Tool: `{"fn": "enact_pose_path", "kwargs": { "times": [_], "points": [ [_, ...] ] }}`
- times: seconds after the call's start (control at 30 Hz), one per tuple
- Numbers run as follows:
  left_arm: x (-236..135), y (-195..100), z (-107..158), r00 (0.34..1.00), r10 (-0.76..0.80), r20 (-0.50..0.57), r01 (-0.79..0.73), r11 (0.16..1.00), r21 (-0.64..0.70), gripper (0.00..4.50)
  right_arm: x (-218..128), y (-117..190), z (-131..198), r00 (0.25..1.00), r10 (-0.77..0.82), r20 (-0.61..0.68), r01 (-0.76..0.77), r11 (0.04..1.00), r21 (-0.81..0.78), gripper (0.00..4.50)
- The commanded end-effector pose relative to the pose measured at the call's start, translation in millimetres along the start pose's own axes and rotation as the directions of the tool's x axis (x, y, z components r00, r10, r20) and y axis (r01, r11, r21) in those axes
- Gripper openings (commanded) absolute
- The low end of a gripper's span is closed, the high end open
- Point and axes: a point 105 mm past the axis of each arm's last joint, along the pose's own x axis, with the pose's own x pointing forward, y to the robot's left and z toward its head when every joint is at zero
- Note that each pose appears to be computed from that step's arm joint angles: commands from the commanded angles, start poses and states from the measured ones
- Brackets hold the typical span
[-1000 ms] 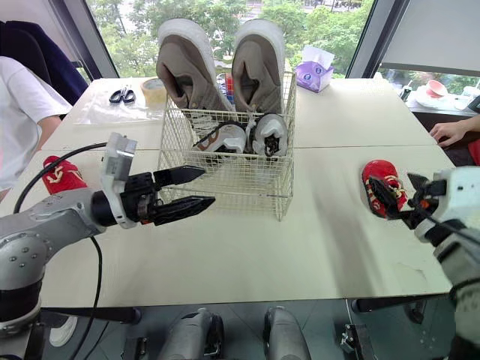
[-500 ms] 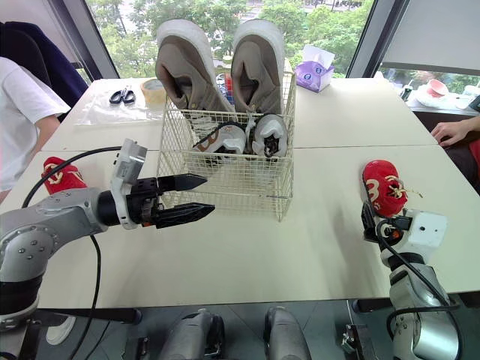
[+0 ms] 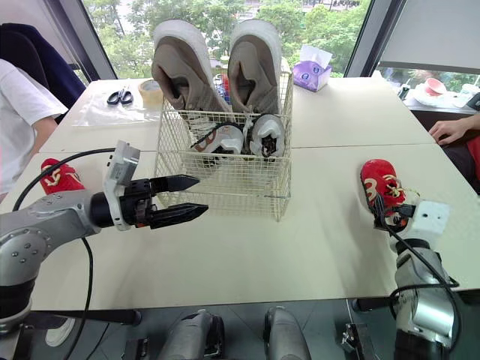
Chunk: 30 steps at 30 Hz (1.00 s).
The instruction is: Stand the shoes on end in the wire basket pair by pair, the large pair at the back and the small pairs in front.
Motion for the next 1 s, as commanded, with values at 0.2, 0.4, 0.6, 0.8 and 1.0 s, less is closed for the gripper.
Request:
{"fn": "enact_pose_path", "kwargs": {
  "times": [0.2,0.4,0.6,0.8,1.0],
  "points": [
    [-3,-7,3,0.999,0.045,0.021,-0.047,0.997,0.063,4.50,41,-3,-11,0.999,0.018,-0.047,-0.018,1.000,0.015,3.59],
    [-13,5,13,0.987,0.160,0.015,-0.161,0.985,0.065,4.50,46,-2,4,1.000,0.007,0.017,-0.008,1.000,0.030,1.09],
    [-49,37,109,0.912,0.231,0.340,-0.231,0.972,-0.040,4.50,46,16,187,0.846,0.014,0.532,-0.005,1.000,-0.019,0.63],
    [-60,68,167,0.725,0.372,0.579,-0.398,0.913,-0.087,4.50,0,131,324,0.477,0.558,0.679,-0.465,0.816,-0.343,0.63],
    [-50,28,175,0.790,0.125,0.600,-0.121,0.992,-0.046,4.50,-52,194,324,0.182,0.899,0.399,-0.646,0.415,-0.640,0.63]
  ]
}}
